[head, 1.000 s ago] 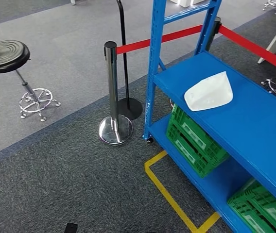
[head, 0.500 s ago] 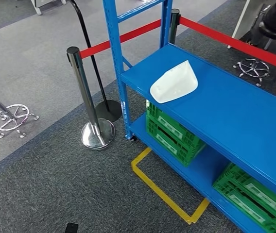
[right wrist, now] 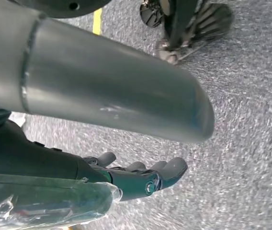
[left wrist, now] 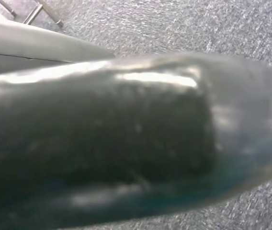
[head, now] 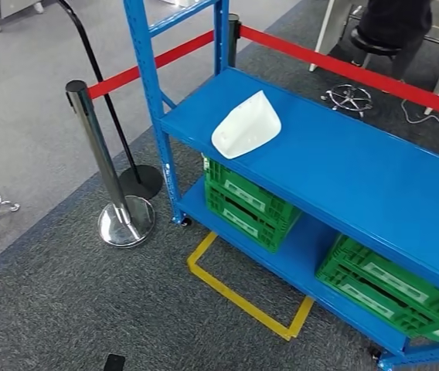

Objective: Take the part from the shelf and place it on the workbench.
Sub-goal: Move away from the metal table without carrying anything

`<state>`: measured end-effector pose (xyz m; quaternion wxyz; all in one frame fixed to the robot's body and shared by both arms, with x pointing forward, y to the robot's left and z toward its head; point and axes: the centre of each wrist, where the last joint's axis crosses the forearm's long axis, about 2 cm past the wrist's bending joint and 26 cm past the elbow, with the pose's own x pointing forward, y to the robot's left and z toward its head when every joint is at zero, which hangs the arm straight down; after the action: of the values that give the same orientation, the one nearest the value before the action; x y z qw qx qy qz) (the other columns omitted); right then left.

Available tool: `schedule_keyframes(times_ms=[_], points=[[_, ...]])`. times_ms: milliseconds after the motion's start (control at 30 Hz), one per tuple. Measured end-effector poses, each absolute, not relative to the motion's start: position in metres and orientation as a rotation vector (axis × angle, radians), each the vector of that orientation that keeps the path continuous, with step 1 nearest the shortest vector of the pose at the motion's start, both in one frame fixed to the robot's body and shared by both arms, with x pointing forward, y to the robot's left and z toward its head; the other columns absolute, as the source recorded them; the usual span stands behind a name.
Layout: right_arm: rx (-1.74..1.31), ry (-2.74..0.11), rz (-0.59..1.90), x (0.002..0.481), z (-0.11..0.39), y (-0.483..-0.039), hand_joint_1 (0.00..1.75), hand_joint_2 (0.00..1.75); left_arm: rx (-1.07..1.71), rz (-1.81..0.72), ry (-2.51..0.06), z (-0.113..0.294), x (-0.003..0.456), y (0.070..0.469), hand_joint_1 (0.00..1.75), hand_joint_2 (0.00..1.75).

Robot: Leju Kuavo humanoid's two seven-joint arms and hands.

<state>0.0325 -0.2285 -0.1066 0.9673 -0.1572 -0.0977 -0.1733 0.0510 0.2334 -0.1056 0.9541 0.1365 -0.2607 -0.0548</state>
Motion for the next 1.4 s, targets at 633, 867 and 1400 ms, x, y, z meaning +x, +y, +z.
schedule_keyframes(times_ms=[633, 867, 1400], points=[[-0.310, -0.177, -0.348, 0.0320, -0.1067, -0.2287, 0.00, 0.00, 0.274, -0.114, -0.530, -0.1055, 0.0512, 0.2329, 0.00, 0.00], [-0.305, -0.166, -0.345, 0.0329, -0.1066, -0.2286, 0.00, 0.00, 0.270, -0.121, -0.533, -0.1053, 0.0523, 0.2320, 0.00, 0.00], [-0.290, -0.133, -0.318, 0.0336, -0.1066, -0.2282, 0.00, 0.00, 0.265, -0.123, -0.537, -0.1049, 0.0543, 0.2308, 0.00, 1.75]])
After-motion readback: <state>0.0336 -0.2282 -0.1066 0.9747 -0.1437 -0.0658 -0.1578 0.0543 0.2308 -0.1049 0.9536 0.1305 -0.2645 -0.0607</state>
